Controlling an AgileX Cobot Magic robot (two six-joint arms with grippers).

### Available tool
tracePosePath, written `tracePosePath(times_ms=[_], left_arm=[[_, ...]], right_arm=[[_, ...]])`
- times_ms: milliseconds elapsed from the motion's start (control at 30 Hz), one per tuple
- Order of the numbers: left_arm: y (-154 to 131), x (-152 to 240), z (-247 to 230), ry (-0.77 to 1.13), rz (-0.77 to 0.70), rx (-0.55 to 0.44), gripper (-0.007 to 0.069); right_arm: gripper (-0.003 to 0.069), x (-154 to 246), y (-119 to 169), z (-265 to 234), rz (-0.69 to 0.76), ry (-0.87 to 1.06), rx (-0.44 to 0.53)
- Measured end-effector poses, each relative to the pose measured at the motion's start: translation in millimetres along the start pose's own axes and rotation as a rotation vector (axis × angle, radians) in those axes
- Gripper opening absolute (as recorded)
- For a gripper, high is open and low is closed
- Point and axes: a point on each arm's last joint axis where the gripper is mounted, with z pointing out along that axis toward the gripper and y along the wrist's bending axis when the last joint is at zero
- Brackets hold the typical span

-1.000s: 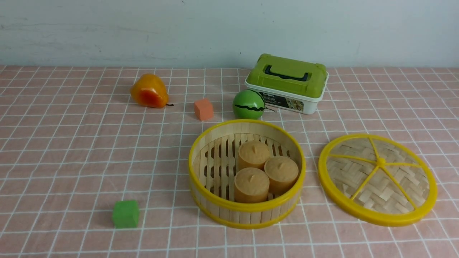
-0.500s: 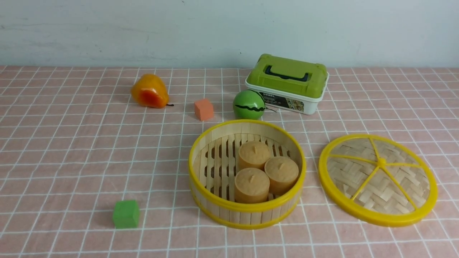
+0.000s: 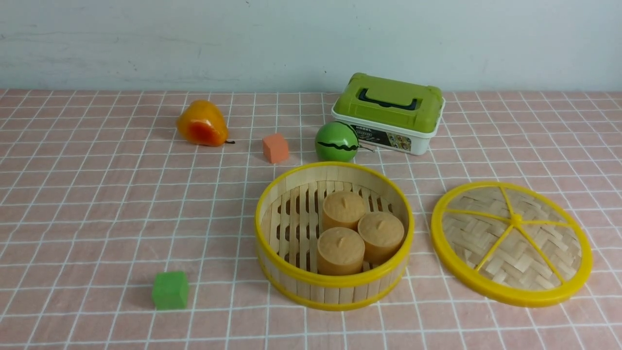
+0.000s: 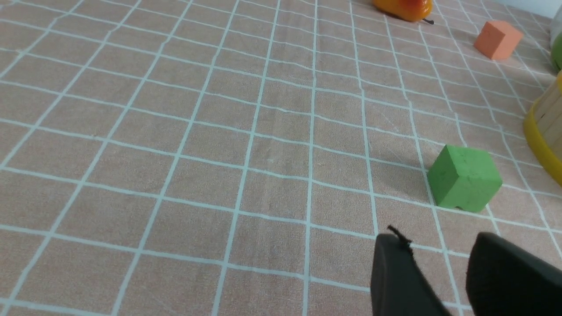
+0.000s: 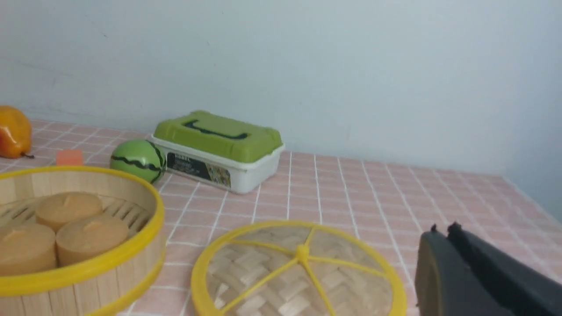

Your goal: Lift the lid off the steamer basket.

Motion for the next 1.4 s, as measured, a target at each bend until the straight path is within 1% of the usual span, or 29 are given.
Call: tracePosePath(times_ms=[133, 367, 1000, 1400], left_arm=[[0, 0, 0, 0.000, 0.000, 0.000, 0.0239], [0, 0, 0, -0.001, -0.001, 0.001, 0.0239], [0, 0, 0, -0.001, -0.001, 0.001, 0.0239], [0, 0, 0, -0.001, -0.001, 0.001, 0.0239]], right_arm=[[-0.0012, 34, -1, 5, 0.059, 0.109, 0.020], [-0.0012, 51, -4, 2, 0.037, 0.280, 0.053], [-0.0007, 52, -4, 1, 0.049, 0.308, 0.054], [0.0009, 52, -4, 1, 0.052, 0.308, 0.053]])
